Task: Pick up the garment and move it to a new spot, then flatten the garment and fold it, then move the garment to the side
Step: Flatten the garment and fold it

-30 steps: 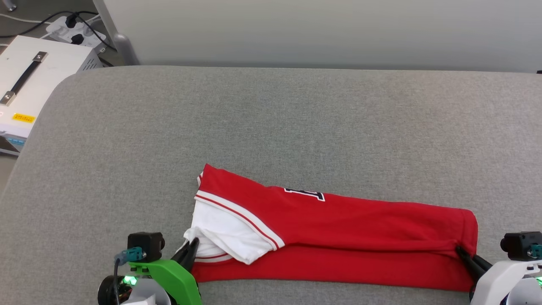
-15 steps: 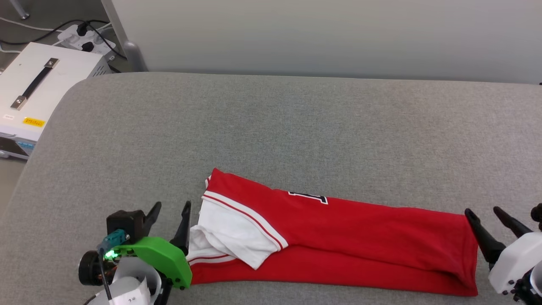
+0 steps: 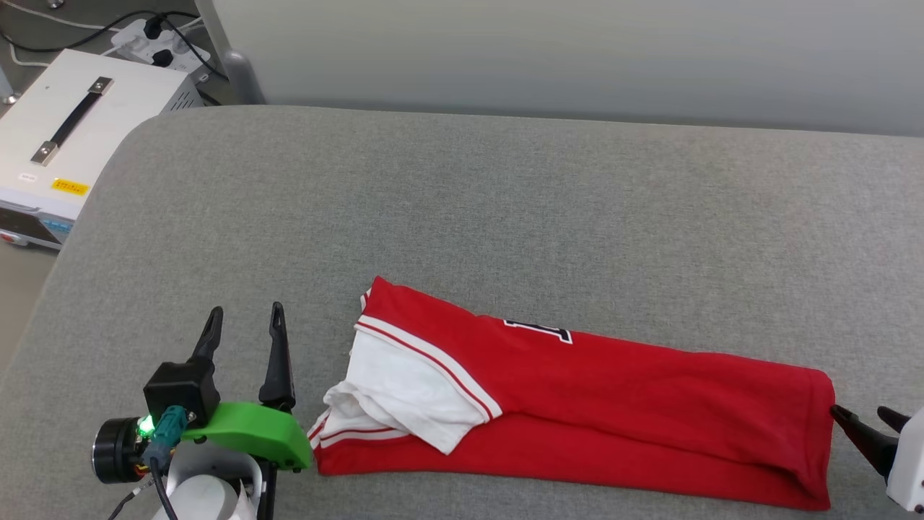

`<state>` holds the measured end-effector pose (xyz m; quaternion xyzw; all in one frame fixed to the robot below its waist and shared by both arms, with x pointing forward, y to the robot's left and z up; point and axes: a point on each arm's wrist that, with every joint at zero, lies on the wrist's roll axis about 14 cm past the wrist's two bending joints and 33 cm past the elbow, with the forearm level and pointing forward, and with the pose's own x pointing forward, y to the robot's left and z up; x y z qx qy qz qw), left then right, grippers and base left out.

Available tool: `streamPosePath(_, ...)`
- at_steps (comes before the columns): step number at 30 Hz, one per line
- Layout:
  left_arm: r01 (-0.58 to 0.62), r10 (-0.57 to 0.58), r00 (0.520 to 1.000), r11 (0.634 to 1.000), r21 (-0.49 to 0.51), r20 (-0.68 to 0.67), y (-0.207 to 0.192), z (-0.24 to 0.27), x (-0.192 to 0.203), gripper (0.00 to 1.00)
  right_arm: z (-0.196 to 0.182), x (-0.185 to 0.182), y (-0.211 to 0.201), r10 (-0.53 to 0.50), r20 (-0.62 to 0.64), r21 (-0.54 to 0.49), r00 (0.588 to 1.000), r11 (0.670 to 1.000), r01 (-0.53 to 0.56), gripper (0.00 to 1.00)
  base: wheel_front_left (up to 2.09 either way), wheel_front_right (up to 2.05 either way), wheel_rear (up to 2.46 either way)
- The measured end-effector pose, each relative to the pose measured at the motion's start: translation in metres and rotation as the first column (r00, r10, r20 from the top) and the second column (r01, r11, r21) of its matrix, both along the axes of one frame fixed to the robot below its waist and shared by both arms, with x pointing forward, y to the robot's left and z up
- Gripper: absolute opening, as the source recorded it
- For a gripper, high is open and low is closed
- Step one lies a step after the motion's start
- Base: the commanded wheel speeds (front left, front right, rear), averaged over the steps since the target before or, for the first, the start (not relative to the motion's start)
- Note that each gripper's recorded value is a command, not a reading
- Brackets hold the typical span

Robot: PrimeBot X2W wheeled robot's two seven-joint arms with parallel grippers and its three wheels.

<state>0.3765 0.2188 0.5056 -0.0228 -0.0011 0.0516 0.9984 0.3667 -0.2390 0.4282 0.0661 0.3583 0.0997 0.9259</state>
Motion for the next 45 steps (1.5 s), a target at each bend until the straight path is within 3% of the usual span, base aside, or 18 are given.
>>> streamPosePath(12,-0.044,0.043,0.998,0.999,0.032,0.036,0.003,-0.002,-0.012,1.0,-0.048,-0.012,0.027,0.055,-0.204,0.064,0.978,0.997,-0.042,1.0,0.0,0.0,0.0)
streamPosePath(24,-0.076,0.074,0.997,0.996,0.045,0.026,0.007,-0.011,-0.022,1.0,-0.06,-0.003,0.062,0.126,-0.194,0.124,0.973,0.987,-0.103,1.0,0.0,0.0,0.0)
streamPosePath(25,-0.076,0.074,0.997,0.996,0.048,0.027,0.007,-0.011,-0.022,1.0,-0.06,-0.002,0.063,0.131,-0.19,0.122,0.973,0.987,-0.109,0.96,0.0,0.0,0.0)
streamPosePath(26,-0.076,0.074,0.997,0.996,0.049,0.029,0.007,-0.011,-0.022,1.0,-0.06,0.0,0.064,0.131,-0.181,0.123,0.975,0.986,-0.11,0.34,0.0,0.0,0.0)
streamPosePath(27,-0.075,0.073,0.997,0.996,0.05,0.031,0.007,-0.01,-0.022,1.0,-0.059,0.0,0.064,0.129,-0.173,0.124,0.976,0.986,-0.108,0.0,0.0,0.0,0.0)
streamPosePath(36,-0.072,0.068,0.996,0.995,0.069,0.064,0.007,0.0,-0.023,1.0,-0.054,0.006,0.043,0.06,-0.126,0.12,0.99,0.992,-0.045,0.0,0.0,0.0,0.0)
streamPosePath(45,-0.079,0.073,0.994,0.994,0.074,0.082,0.009,0.005,-0.027,1.0,-0.039,0.01,-0.049,-0.115,-0.108,-0.03,0.987,0.993,0.113,0.0,0.0,0.0,0.0)
